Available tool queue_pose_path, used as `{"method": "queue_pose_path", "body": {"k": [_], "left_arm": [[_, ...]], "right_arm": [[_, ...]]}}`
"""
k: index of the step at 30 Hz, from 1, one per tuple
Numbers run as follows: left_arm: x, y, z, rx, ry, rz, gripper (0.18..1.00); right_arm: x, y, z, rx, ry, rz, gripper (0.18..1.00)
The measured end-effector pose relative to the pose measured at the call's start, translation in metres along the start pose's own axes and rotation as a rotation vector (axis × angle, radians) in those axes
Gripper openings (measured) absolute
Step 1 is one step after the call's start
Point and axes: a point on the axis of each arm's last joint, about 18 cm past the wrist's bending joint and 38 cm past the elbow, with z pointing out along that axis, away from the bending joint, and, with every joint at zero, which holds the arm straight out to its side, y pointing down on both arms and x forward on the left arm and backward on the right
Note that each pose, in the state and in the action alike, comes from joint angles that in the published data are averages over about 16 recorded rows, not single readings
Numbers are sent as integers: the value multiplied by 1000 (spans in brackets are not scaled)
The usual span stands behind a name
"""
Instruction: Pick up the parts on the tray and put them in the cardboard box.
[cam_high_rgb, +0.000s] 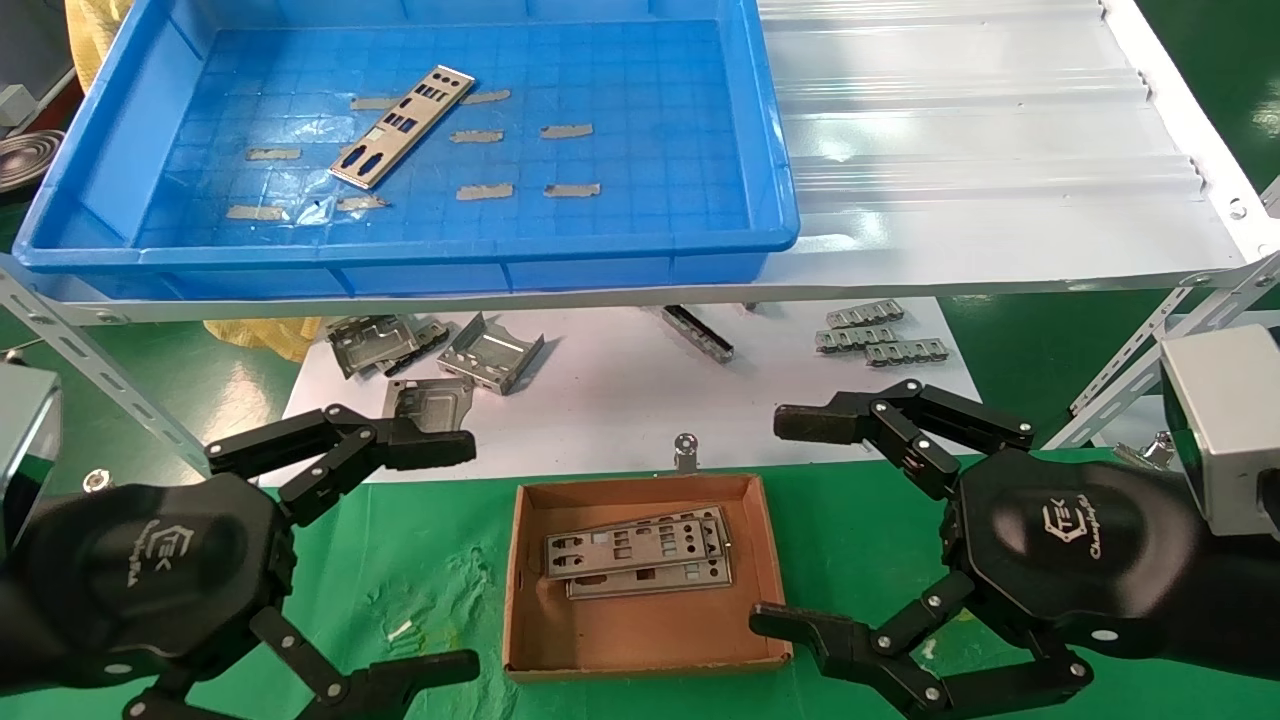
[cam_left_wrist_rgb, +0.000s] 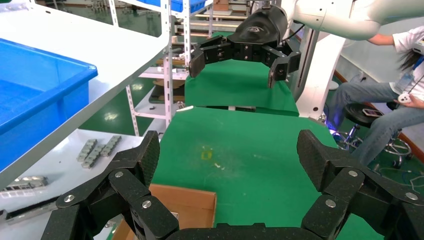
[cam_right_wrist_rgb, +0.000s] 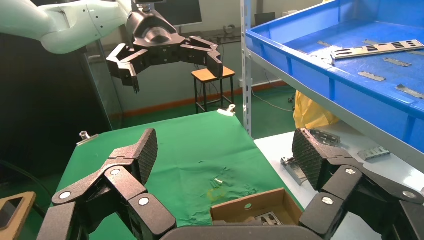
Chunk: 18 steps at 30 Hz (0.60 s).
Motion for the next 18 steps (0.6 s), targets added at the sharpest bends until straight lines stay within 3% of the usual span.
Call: {"method": "queue_pose_path", "body": {"k": [18], "left_arm": [[0, 0, 0, 0, 0, 0, 1001]], "right_arm": [[0, 0, 0, 0, 0, 0, 1001]]}}
